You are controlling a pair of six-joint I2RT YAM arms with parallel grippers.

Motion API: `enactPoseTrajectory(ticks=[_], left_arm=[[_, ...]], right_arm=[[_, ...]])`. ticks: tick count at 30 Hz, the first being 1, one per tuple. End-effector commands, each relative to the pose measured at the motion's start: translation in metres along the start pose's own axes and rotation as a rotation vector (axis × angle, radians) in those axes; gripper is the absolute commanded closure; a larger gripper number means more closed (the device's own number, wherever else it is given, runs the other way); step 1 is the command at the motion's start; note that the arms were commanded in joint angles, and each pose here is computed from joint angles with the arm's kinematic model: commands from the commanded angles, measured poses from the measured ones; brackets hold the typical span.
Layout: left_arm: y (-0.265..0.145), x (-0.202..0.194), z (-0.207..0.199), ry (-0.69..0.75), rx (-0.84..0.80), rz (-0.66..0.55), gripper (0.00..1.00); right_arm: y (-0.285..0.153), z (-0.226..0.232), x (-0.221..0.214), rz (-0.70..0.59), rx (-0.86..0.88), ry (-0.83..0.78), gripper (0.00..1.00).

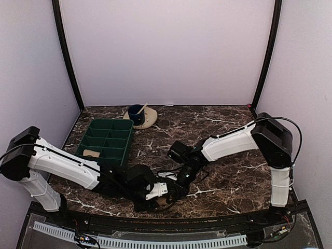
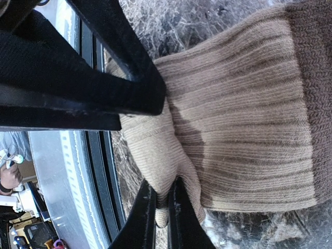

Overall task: Roll the socks
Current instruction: Roll the sock at the center of the board.

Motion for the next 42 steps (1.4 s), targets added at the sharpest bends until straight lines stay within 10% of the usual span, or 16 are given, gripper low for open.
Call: enactPoseTrajectory(ticks=[1, 16, 27, 42], left_arm=[[0.003, -0.006, -0.001, 0.016, 0.02, 0.014, 0.71], [0.015, -0.018, -0.004, 0.01, 0.016, 0.06, 0.77], [0.017, -0.017, -0.006, 0.024, -0.01, 0.072, 1.0], [0.017, -0.016, -0.001, -0.066, -0.184, 0.084, 1.0]], right_arm=[[0.01, -0.014, -0.019, 0.086, -0.033, 0.071, 0.98], [0.012, -0.014, -0.021, 0.096, -0.02, 0.078, 0.99], [0.012, -0.016, -0.024, 0.099, -0.028, 0.085, 0.98], [0.002, -0.018, -0.037, 0.04, -0.041, 0.123, 0.69]])
Point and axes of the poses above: each gripper's point midway between its finger pads, its own y axis out along the fingers, its own z axis along the line the jaws close on, x = y × z, the point moved 7 cm from there along -y, back along the fingers, and after that the axes turned 5 degrees about y, right-handed, at the moved point
